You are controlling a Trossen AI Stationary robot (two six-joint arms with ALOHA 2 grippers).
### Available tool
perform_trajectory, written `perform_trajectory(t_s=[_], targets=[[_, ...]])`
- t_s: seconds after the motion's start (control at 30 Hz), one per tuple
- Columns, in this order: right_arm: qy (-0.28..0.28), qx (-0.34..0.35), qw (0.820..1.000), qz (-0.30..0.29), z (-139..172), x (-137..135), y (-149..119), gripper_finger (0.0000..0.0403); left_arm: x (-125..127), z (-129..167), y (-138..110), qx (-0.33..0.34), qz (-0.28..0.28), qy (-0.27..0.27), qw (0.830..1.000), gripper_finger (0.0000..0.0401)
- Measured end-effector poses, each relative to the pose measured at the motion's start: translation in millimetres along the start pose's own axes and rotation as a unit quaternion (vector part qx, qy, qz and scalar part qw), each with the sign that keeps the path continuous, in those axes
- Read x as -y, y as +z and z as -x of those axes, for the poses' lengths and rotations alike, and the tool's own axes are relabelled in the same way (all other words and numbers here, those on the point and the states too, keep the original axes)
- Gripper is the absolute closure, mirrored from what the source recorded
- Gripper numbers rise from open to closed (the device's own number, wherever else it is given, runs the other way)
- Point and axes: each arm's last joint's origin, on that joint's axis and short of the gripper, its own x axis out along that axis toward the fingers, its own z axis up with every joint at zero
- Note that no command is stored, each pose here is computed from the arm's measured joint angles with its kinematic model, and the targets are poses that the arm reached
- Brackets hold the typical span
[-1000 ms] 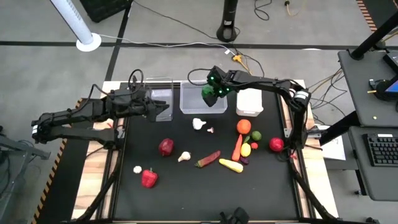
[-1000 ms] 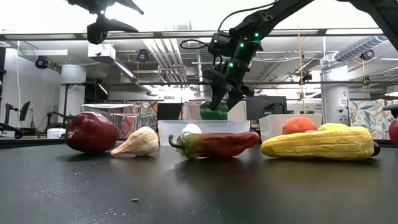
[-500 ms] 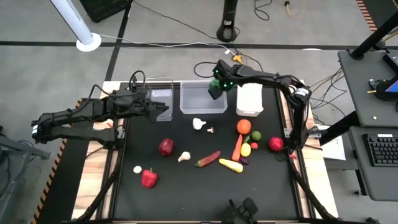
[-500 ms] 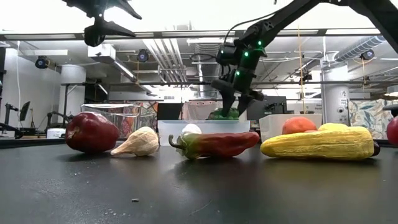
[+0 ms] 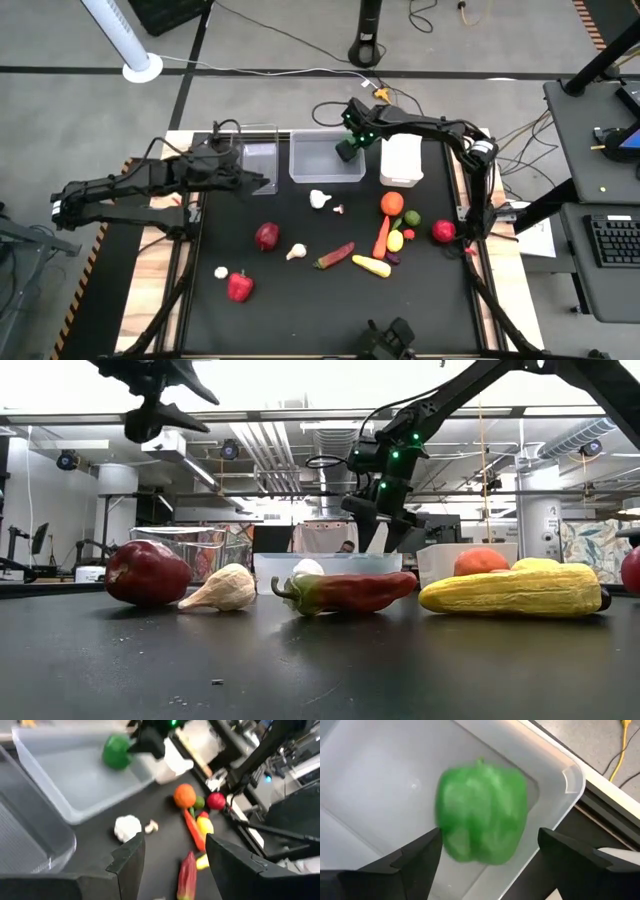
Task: Sort produce into baskets
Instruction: Put the green bell pepper into the transparent bin, then put the red apple into the white bin
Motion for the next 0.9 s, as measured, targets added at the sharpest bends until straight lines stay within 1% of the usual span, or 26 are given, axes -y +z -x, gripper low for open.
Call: perform_trajectory(t_s=[0.1,0.2,0.3,0.47,0.57,0.67,0.8,0.9], targets=[[-0.001,-0.006,1.000,0.000,0.3,0.1,-1.2,0.0078,-2.1,0.3,-6.6,-0.035,0.015,0.010,0.999,0.0209],[0.006,-0.013,1.000,0.001,5.2,-0.4,-2.8,0.0077,-4.0,2.1,-18.5,-0.091,0.040,0.027,0.995,0.0209],[0.010,-0.008,1.000,0.006,15.2,-2.4,-3.0,0.0077,-2.1,4.2,-34.7,-0.153,0.061,0.047,0.985,0.0209],[0.028,0.006,0.999,0.016,29.6,-9.2,-3.4,0.0076,9.0,-2.6,-65.2,-0.227,0.066,0.092,0.967,0.0209],[0.034,0.018,0.999,0.027,36.5,-14.1,-3.3,0.0076,12.9,-15.0,-81.2,-0.246,0.070,0.140,0.956,0.0209],[0.037,0.021,0.998,0.034,38.9,-17.7,-3.1,0.0077,13.0,-31.7,-90.8,-0.257,0.080,0.183,0.945,0.0209],[0.041,0.024,0.998,0.040,39.2,-20.9,-3.4,0.0078,14.0,-50.2,-99.2,-0.268,0.068,0.222,0.935,0.0209],[0.046,0.023,0.998,0.042,39.3,-21.7,-3.7,0.0074,17.8,-60.9,-102.0,-0.272,0.056,0.237,0.931,0.0208]])
